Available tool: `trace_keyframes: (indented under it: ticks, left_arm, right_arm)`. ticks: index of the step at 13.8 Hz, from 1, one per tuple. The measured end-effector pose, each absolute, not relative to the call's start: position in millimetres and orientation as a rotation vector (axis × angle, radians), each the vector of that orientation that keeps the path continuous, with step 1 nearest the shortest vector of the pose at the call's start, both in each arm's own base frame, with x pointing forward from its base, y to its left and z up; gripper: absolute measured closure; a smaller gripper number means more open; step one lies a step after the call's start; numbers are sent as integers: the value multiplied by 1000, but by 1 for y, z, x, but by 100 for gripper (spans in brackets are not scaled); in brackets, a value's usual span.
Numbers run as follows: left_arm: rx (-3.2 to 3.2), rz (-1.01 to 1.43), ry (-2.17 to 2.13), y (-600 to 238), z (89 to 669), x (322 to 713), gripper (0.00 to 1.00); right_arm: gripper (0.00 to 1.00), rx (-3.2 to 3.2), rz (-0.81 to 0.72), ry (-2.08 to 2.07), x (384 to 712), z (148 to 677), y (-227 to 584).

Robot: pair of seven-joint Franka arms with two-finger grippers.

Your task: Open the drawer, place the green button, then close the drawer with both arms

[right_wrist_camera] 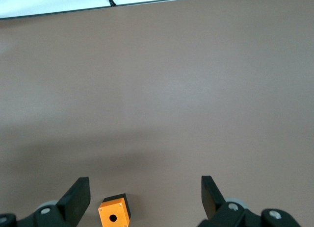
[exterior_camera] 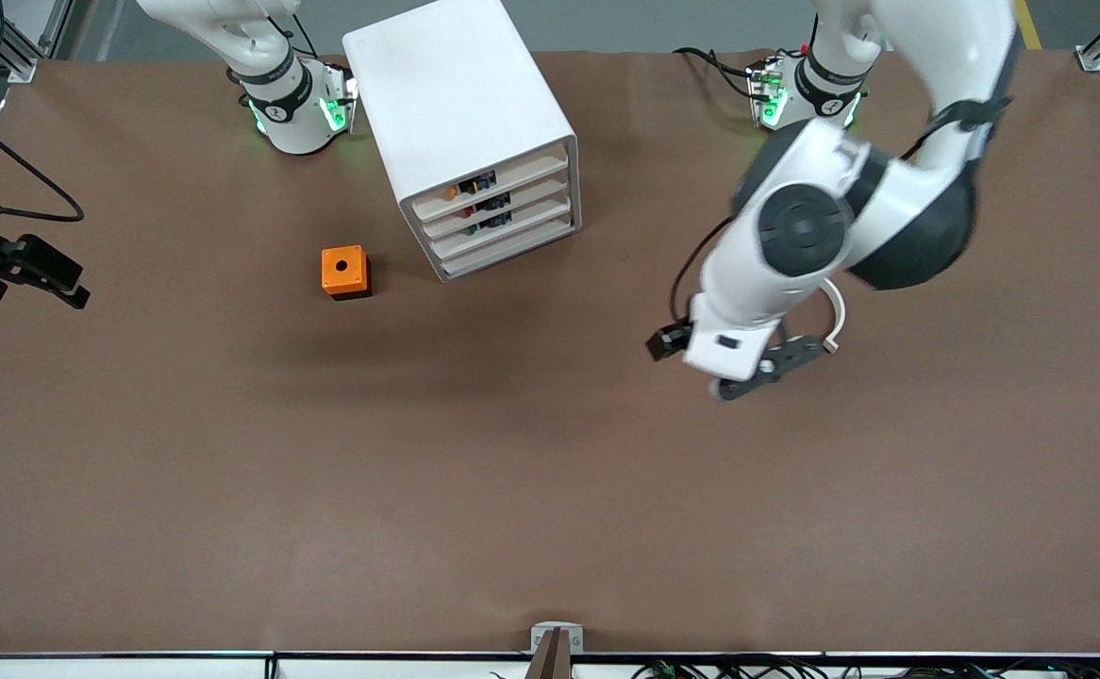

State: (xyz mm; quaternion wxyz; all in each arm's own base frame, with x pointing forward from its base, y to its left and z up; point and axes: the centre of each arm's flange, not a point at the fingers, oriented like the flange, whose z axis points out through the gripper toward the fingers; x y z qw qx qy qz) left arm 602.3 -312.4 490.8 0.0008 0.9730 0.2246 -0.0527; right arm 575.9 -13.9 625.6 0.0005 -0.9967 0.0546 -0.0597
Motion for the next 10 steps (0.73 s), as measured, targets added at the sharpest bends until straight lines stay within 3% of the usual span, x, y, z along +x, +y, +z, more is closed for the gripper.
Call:
trace_keyframes:
  ticks: [5,10]
  left_arm:
    - [3056,-111,770,-206,562,607,0]
    - [3131,-61,584,-137,583,603,0]
  right_arm:
    - [0,-3131,-187,165,576,626,-11]
    - [0,-3131,-184,164,576,625,-11]
